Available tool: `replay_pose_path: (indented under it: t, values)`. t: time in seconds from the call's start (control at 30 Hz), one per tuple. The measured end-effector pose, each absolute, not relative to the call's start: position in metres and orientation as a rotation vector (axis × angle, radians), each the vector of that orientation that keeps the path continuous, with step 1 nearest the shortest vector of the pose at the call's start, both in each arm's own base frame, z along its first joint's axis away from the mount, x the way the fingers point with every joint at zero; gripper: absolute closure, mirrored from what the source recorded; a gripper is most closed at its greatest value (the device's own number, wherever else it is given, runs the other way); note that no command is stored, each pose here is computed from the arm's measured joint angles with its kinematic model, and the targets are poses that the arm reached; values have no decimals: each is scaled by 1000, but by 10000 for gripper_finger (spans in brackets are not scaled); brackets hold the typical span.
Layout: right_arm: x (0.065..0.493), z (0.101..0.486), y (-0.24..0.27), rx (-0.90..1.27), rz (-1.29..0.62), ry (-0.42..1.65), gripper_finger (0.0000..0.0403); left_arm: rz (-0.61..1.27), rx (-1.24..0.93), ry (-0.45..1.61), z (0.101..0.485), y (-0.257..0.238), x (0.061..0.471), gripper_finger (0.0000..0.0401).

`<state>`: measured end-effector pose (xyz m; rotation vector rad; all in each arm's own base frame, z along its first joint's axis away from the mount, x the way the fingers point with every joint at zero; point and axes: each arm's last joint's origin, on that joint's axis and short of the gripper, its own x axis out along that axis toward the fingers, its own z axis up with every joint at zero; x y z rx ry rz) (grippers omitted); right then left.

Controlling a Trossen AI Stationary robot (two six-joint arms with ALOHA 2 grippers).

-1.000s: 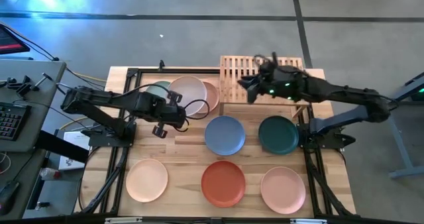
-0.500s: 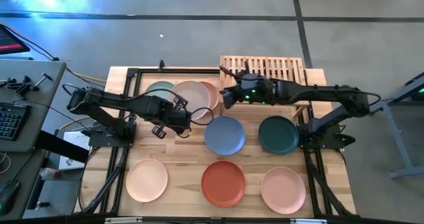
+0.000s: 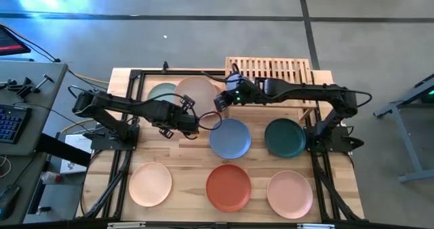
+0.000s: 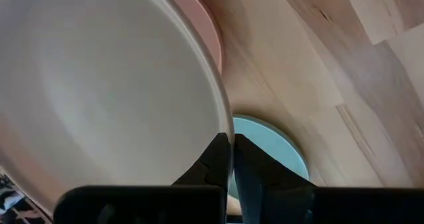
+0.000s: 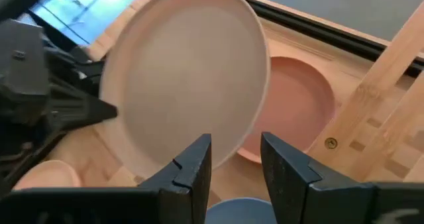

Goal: Place and stack plates onto a shelf
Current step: Put the white plate on the shelf

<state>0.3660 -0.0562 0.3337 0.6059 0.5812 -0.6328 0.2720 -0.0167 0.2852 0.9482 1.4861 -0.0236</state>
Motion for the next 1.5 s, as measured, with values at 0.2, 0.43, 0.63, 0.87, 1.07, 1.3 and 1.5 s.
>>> replay_pose_path:
  t: [0.2,0.43,0.63,0.87,1.07,1.3,1.5]
  values:
    - [373,333,-63,605,-657,598,290,29,980,1440,289,-19,273,400]
    - [372,332,-72,618,-682,597,290,33,997,1408,290,-24,275,400]
    - [371,332,-77,628,-686,595,290,38,1052,1359,292,-28,279,400]
    - [371,332,-78,643,-662,605,297,38,1057,1339,292,-29,281,400]
    - [371,332,-78,638,-641,616,376,34,1052,1341,292,-29,281,396]
    - [370,331,-78,640,-636,622,396,30,1047,1339,292,-29,281,388]
    - [370,331,-78,647,-638,627,400,53,997,1331,292,-29,281,387]
